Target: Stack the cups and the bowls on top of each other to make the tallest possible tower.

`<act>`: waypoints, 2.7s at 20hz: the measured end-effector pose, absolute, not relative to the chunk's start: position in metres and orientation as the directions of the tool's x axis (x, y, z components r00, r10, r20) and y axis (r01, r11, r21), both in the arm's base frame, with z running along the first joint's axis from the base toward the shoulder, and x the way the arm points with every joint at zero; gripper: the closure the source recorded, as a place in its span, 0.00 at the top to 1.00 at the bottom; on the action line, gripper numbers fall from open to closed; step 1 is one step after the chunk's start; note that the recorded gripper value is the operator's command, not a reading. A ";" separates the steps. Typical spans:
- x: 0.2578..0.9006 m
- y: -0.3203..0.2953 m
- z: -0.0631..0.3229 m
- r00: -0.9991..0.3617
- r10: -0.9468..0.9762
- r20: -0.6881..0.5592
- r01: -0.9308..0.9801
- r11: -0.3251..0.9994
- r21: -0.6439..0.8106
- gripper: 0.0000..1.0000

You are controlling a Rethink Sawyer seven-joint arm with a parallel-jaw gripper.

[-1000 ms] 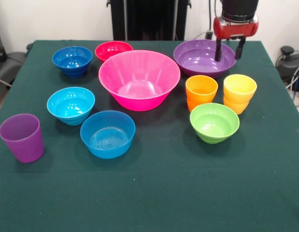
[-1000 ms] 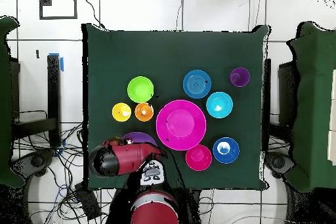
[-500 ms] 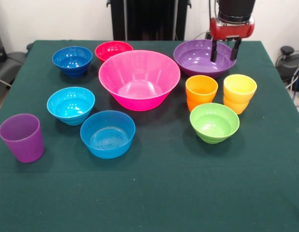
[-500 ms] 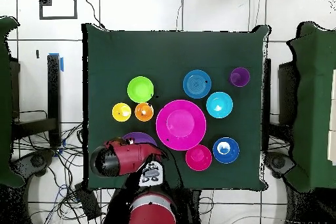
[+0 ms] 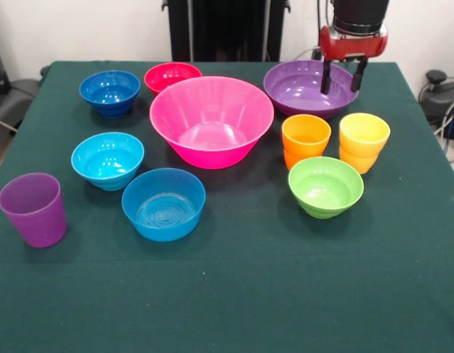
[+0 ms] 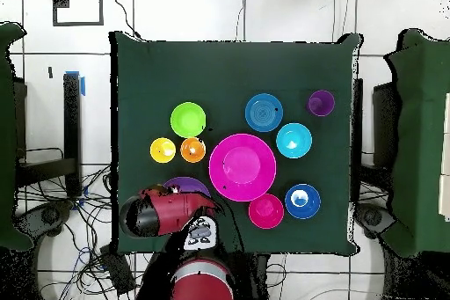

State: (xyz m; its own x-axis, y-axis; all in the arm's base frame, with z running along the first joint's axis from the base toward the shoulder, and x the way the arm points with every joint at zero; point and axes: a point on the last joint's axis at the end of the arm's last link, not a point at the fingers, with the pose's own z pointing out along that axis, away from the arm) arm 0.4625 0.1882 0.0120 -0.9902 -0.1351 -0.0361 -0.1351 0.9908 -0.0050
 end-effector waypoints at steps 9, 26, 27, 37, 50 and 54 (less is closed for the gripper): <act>0.463 0.189 0.013 -0.990 -0.137 -0.040 -0.137 0.991 -0.005 1.00; 0.479 0.210 0.043 -0.983 -0.148 -0.111 -0.149 0.989 -0.005 1.00; 0.479 0.211 0.043 -0.983 -0.149 -0.110 -0.149 0.989 -0.004 1.00; 0.475 0.211 0.033 -0.985 -0.148 -0.092 -0.149 0.989 -0.003 1.00; 0.469 0.210 0.020 -0.987 -0.149 -0.066 -0.149 0.989 -0.002 1.00; 0.469 0.211 0.022 -0.987 -0.149 -0.067 -0.149 0.989 -0.002 1.00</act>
